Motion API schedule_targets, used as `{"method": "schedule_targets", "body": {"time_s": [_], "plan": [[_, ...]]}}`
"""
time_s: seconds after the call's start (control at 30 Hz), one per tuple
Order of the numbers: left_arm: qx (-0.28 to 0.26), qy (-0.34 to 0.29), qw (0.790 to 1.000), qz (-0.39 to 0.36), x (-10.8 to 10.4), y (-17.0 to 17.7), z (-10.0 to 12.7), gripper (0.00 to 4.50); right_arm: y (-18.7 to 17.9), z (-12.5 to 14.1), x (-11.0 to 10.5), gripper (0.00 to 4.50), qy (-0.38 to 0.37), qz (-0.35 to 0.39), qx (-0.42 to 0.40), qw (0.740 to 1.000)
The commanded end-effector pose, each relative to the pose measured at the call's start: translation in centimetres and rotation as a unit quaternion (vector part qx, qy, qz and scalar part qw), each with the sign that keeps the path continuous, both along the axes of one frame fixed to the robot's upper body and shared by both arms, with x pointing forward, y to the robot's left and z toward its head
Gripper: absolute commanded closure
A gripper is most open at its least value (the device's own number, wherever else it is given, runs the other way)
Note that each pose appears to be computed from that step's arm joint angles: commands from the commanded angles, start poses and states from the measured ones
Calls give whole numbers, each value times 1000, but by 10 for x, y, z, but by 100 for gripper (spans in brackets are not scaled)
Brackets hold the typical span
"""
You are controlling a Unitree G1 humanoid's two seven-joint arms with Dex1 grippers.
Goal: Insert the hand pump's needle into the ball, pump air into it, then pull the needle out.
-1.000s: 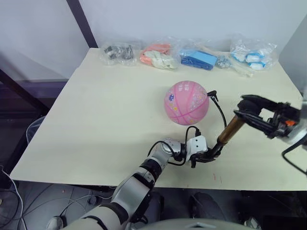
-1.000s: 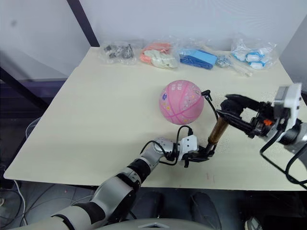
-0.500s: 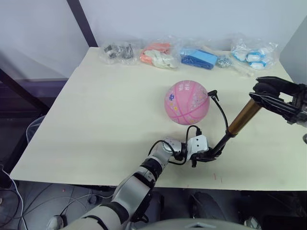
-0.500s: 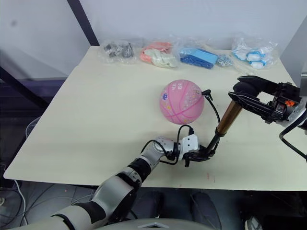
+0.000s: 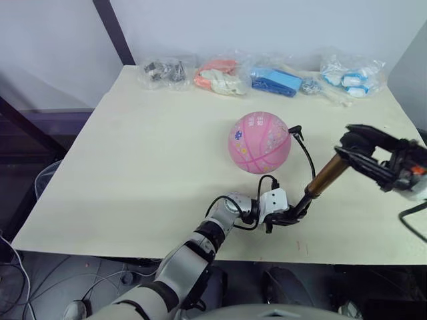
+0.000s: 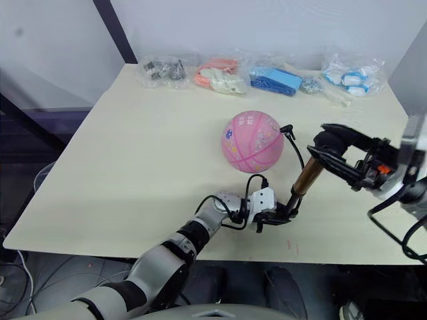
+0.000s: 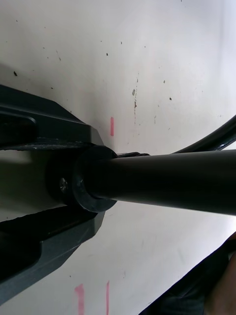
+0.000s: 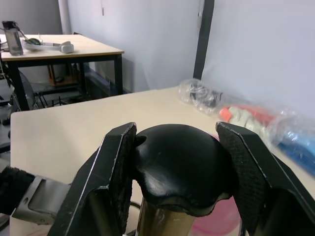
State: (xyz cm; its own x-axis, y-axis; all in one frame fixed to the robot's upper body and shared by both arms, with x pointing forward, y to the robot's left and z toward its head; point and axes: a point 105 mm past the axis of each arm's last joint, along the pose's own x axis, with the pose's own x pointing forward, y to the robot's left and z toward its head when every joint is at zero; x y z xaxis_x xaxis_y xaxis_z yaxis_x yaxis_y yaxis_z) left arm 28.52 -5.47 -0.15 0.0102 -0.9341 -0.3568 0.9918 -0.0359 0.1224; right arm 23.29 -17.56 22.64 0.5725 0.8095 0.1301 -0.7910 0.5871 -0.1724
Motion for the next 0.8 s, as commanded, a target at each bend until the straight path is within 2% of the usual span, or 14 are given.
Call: {"method": "schedule_targets", "body": {"time_s": [0.03, 0.57, 0.7, 0.8], "plan": [[64, 49, 997, 12, -11, 22, -35, 342, 3, -31, 3, 238, 43, -6, -19, 999], [71, 48, 996, 15, -10, 22, -37, 342, 17, -126, 2, 238, 112, -28, -19, 993], [72, 47, 996, 18, -9, 22, -37, 342, 20, -132, 1, 238, 110, -28, -21, 993], [72, 47, 996, 19, -9, 23, -37, 342, 21, -120, 2, 238, 96, -26, -9, 995]]}}
